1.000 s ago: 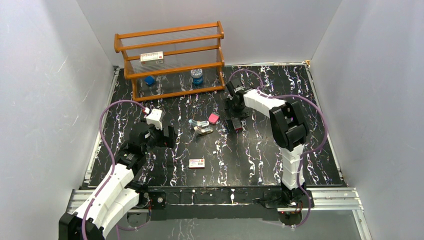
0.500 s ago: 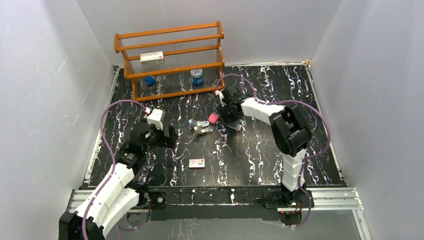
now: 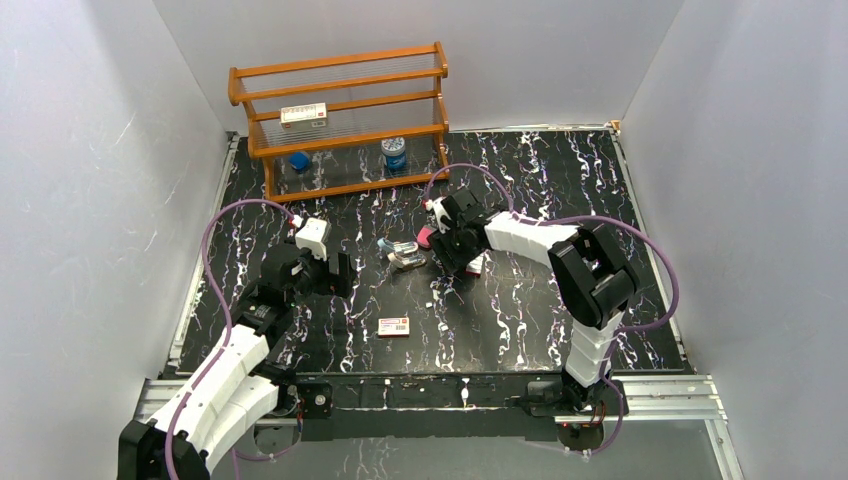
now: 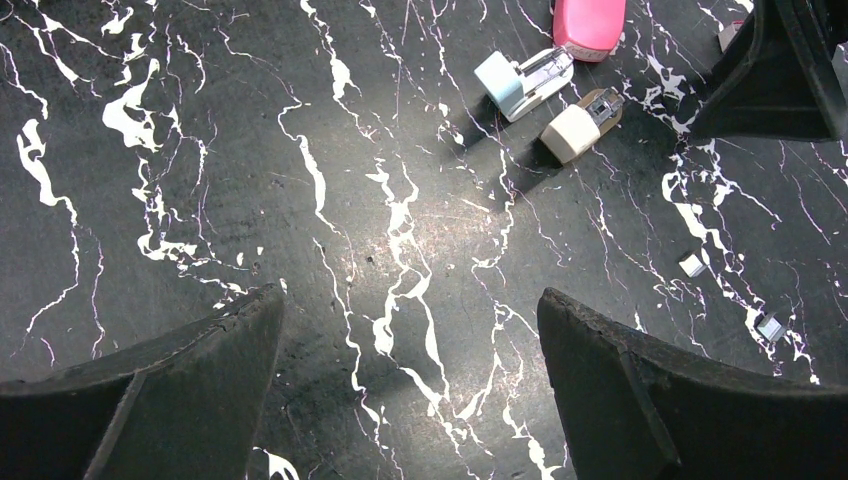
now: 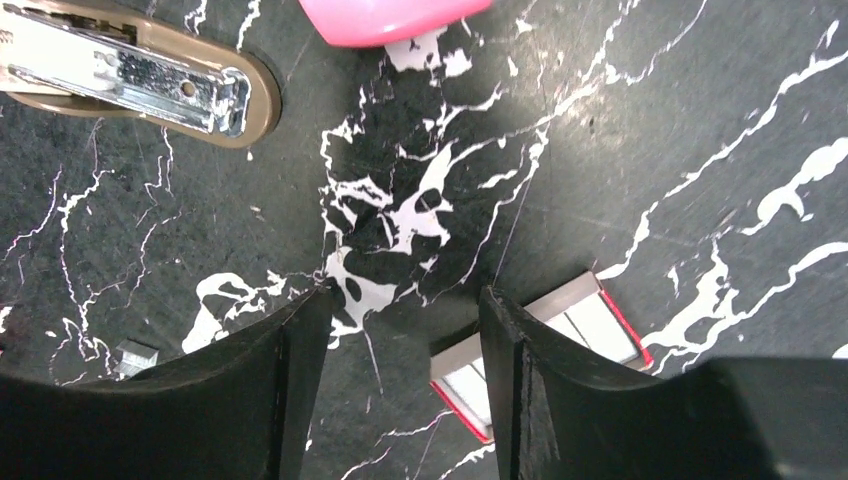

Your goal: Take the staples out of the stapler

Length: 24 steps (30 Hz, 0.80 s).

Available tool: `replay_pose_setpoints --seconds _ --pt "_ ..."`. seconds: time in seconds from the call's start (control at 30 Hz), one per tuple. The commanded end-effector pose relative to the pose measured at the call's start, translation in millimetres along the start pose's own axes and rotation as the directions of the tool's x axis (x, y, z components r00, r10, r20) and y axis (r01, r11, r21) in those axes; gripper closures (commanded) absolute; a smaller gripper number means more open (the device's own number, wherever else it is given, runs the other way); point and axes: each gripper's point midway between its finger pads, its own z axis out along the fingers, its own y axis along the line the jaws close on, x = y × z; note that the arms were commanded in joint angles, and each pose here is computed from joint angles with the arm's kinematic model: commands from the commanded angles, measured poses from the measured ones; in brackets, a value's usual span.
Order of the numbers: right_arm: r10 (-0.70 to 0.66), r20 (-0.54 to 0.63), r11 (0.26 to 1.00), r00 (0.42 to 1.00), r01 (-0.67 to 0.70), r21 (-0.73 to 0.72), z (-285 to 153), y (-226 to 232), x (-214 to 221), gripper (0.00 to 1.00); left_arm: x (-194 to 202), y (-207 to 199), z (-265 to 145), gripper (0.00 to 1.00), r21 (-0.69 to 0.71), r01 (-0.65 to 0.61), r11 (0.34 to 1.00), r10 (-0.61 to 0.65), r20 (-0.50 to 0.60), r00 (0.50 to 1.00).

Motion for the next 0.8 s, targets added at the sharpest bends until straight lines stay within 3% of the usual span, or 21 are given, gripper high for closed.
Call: replay_pose_setpoints --seconds 0.0,0.17,0.37,0.77 --pt "0.086 -0.047 0.995 0.995 -0.084 0.044 -19.7 0.6 0.3 0.33 -22.4 -3.7 -2.7 0.06 0.018 -0.012 1.000 0.011 0.052 0.999" --pt "0.141 0.068 0.957 0.988 -0.153 0.244 -35.9 -36.0 -39.0 0.22 -22.4 -3.5 -3.1 0.06 0.016 -0.012 1.000 0.011 0.052 0.999" --pt "0.234 0.045 0.914 0.971 -0.235 0.332 -25.2 -72.5 -36.7 0.20 -22.4 -3.2 -3.3 0.06 0.015 -0.011 1.000 0.011 0.052 0.999" --pt "0.452 -0.066 0.884 0.890 -0.437 0.165 1.8 -67.8 -3.9 0.23 -23.1 -2.5 -3.8 0.06 0.011 -0.012 1.000 0.011 0.056 0.998"
